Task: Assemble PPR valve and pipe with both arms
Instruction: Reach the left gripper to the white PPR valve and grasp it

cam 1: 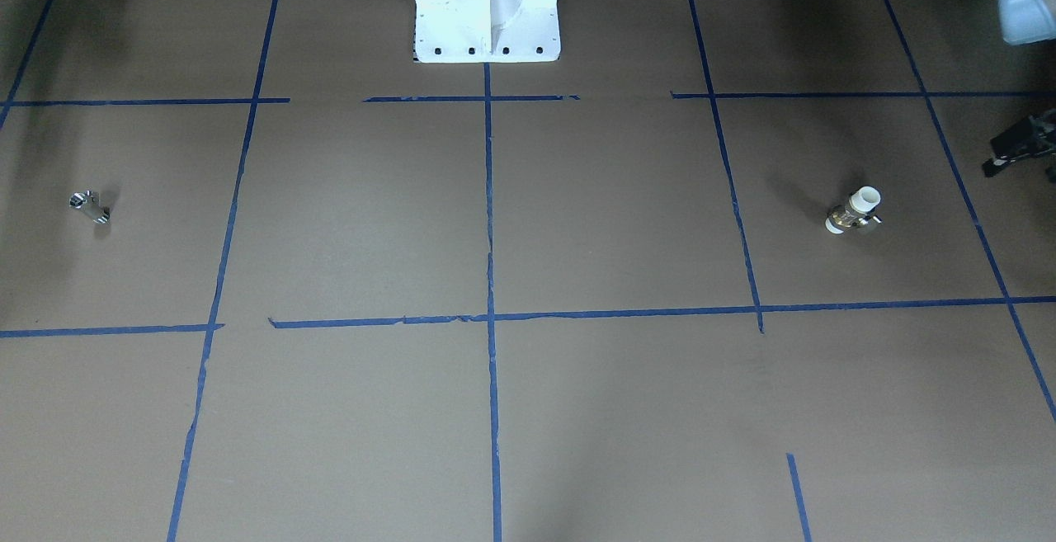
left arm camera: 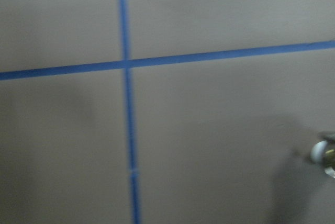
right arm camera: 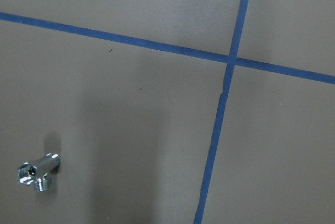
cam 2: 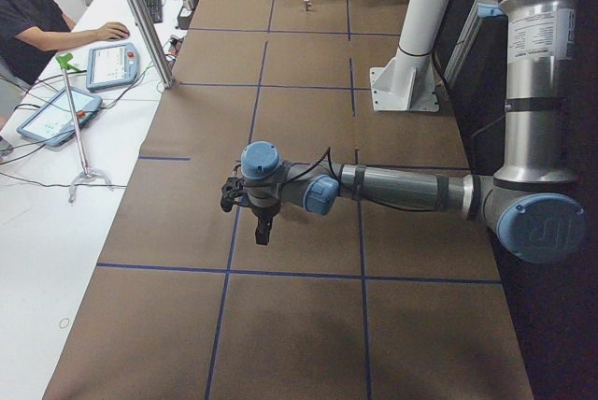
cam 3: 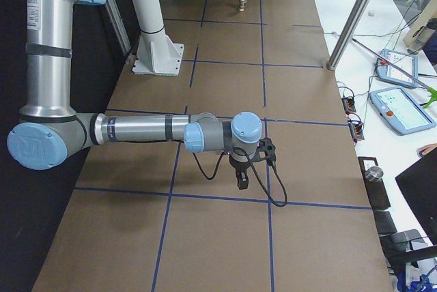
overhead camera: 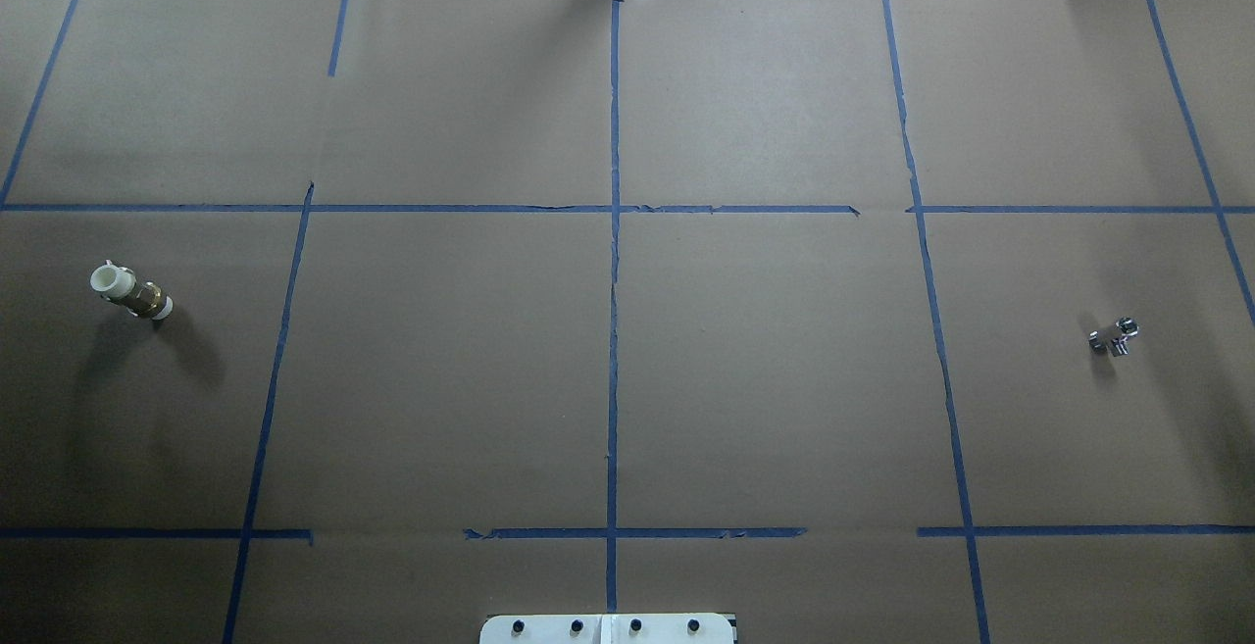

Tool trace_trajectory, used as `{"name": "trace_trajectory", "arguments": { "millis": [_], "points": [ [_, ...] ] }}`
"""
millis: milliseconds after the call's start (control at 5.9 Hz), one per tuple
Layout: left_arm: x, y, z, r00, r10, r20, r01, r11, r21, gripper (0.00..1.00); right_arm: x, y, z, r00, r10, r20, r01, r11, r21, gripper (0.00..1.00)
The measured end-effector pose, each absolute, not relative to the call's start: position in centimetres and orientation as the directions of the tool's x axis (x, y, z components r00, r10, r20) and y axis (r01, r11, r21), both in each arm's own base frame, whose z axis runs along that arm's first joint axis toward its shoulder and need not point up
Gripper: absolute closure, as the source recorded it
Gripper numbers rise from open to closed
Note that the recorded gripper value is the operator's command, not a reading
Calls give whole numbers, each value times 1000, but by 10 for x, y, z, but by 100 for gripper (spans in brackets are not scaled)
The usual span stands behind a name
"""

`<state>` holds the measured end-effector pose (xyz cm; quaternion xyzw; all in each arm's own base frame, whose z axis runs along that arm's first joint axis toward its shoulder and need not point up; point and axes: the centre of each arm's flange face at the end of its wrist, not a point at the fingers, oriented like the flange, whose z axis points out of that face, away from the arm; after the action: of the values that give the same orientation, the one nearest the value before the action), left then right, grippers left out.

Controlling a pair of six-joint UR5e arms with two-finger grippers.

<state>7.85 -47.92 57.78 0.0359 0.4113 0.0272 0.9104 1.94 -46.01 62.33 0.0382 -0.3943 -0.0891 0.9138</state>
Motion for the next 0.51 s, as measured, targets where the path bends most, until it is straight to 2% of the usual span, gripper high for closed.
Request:
{"name": "trace_trajectory", "arguments": {
  "millis": [339,508],
  "points": [
    [170,-478,518,641,21,-767,-7,1000,21,2,18,-458,622,660,-194,726,132,981,142,0],
    [206,-473,512,665,18,-747,-13,1000,13,3,18,-458,623,658,-193,728,132,981,141,0]
  ]
}}
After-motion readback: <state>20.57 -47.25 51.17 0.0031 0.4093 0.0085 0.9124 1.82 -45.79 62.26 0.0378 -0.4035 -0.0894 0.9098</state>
